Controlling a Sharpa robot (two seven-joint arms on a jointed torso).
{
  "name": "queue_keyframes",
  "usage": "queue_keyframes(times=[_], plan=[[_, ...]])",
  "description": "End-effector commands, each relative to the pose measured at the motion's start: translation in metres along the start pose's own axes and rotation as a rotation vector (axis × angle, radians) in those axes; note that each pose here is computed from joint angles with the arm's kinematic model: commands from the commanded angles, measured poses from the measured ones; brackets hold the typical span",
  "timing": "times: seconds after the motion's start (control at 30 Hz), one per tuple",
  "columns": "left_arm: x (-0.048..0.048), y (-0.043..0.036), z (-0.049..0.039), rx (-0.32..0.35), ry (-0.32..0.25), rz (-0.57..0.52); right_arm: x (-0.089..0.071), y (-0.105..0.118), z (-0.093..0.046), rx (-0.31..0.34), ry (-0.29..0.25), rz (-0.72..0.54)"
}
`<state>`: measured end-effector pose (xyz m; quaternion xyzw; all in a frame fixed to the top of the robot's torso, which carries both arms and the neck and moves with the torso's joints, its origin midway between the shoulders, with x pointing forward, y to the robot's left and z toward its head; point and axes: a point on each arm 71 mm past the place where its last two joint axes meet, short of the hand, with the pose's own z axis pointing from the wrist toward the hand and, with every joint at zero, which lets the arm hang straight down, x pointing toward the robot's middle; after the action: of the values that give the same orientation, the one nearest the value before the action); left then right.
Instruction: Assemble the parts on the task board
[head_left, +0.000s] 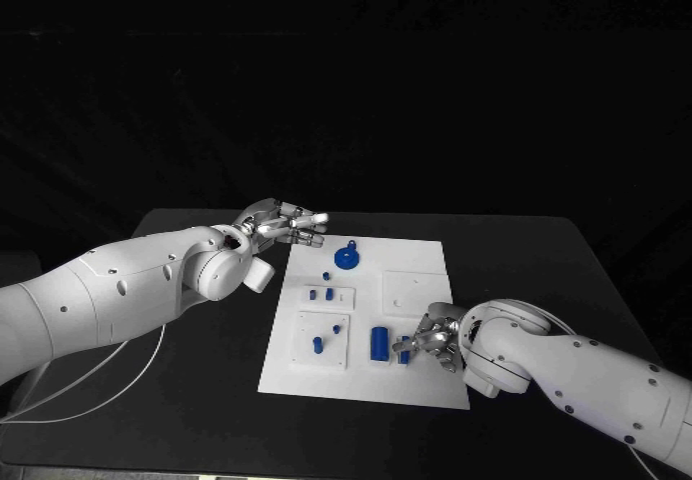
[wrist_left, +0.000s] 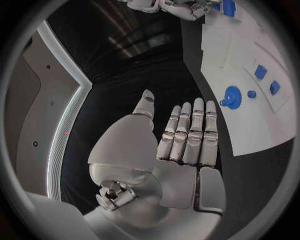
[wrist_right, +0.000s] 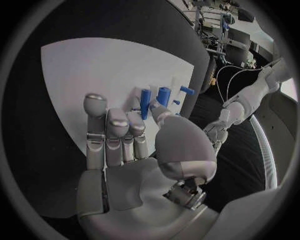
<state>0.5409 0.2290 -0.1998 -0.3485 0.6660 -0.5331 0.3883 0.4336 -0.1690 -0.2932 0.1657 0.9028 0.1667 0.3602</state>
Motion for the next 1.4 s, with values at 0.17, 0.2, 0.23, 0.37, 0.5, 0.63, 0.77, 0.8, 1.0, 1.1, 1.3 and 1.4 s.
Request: queue_keyframes(times=[0.17,0.2,0.23,0.37,0.5,0.63,0.77,0.8,1.0,1.1,1.3,1.4], plan=[[0.0026,-0.001,0.0008,0.005,0.019,-0.005,0.01,-0.006,0.002,0.032,0.039,-0.021],[0.0026,-0.001,0.0008,0.005,0.019,-0.005,0.01,-0.006,0.002,0.032,0.039,-0.021],[0.0026,-0.001,0.0008,0.004,0.019,-0.006,0.01,-0.006,0.002,0.032,0.039,-0.02],[0.0026,-0.001,0.0008,0.004,0.02,-0.006,0.01,-0.006,0.002,0.032,0.041,-0.019],[0.0026,-0.0009,0.0008,0.004,0.019,-0.006,0.01,-0.006,0.002,0.031,0.04,-0.018],[0.0026,-0.0009,0.0008,0.003,0.02,-0.006,0.01,-0.007,0.002,0.03,0.038,-0.016],[0.0027,-0.0009,0.0008,0.003,0.02,-0.006,0.009,-0.006,0.001,0.024,0.033,-0.007],[0.0026,-0.0008,0.0007,0.002,0.021,-0.006,0.009,-0.007,0.001,0.022,0.032,-0.002],[0.0027,-0.0008,0.0007,0.001,0.022,-0.006,0.007,-0.007,0.0,-0.002,0.02,0.026],[0.0026,-0.0007,0.0006,0.001,0.022,-0.006,0.003,-0.008,-0.003,-0.032,-0.013,0.024],[0.0022,-0.0007,0.0004,0.002,0.021,-0.006,-0.005,-0.01,-0.011,-0.082,-0.077,-0.002],[0.0022,-0.0007,0.0003,0.002,0.021,-0.006,-0.009,-0.011,-0.014,-0.103,-0.101,-0.006]])
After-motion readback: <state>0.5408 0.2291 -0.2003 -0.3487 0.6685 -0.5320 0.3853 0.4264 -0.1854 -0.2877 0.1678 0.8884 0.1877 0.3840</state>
